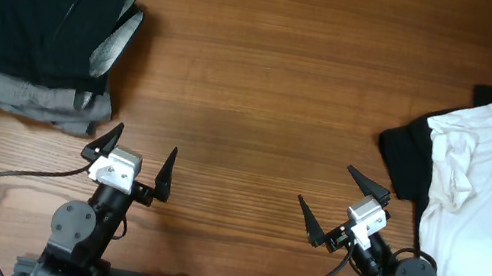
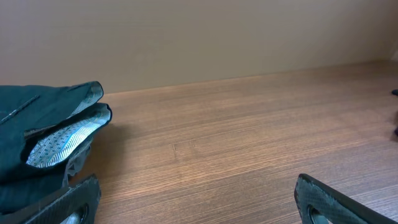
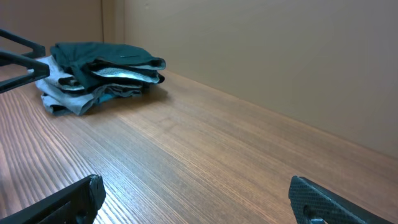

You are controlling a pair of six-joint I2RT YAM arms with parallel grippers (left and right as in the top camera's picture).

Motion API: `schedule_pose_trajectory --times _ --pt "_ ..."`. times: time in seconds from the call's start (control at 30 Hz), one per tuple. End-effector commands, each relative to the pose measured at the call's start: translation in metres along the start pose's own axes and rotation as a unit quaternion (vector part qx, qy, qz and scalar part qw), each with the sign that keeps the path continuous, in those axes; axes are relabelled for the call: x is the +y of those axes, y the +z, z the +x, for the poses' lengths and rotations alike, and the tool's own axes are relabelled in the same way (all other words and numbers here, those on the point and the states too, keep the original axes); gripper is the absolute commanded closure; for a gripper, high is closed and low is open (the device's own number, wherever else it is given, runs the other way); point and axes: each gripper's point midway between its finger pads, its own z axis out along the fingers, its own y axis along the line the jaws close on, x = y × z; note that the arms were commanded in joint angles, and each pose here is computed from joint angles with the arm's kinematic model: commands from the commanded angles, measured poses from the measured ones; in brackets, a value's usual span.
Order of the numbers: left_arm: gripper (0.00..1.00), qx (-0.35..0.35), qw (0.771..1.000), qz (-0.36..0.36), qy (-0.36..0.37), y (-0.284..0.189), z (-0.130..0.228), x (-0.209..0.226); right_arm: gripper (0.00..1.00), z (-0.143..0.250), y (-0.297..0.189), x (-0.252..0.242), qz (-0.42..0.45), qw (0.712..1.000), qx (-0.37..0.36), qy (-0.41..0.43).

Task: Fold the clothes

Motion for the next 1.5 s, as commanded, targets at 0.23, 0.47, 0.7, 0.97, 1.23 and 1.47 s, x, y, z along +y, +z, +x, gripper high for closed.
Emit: schedule_pose_trajectory --times 0.23,0.47,0.7,0.97,1.23,1.47 --pt "0.0 0.006 1.0 -0.002 -0.005 0.0 0.003 0.0 0.0 0.0 0.0 0.001 -0.002 1.0 -0.002 -0.006" --pt "0.0 0.006 1.0 -0.001 -0.005 0.0 0.003 0.0 0.0 0.0 0.0 0.0 -0.001 1.0 -0.002 -0.007" --pt "0.0 0.006 1.0 -0.002 -0.005 0.0 0.003 0.0 0.0 -0.001 0.0 0.001 -0.002 1.0 -0.002 0.025" --pt "0.0 -0.01 0.999 -0.002 -0.033 -0.003 -0.014 0.0 0.0 -0.023 -0.007 -0.015 0.039 0.998 0.004 0.048" --pt "0.0 0.024 0.996 -0.047 -0.071 -0.01 -0.078 0.016 0.0 -0.054 -0.003 -0.03 0.057 0.986 0.113 0.109" --pt "0.0 0.189 0.978 -0.032 -0.078 0.042 -0.135 0.007 0.0 -0.099 0.064 -0.035 -0.006 0.955 0.236 0.182"
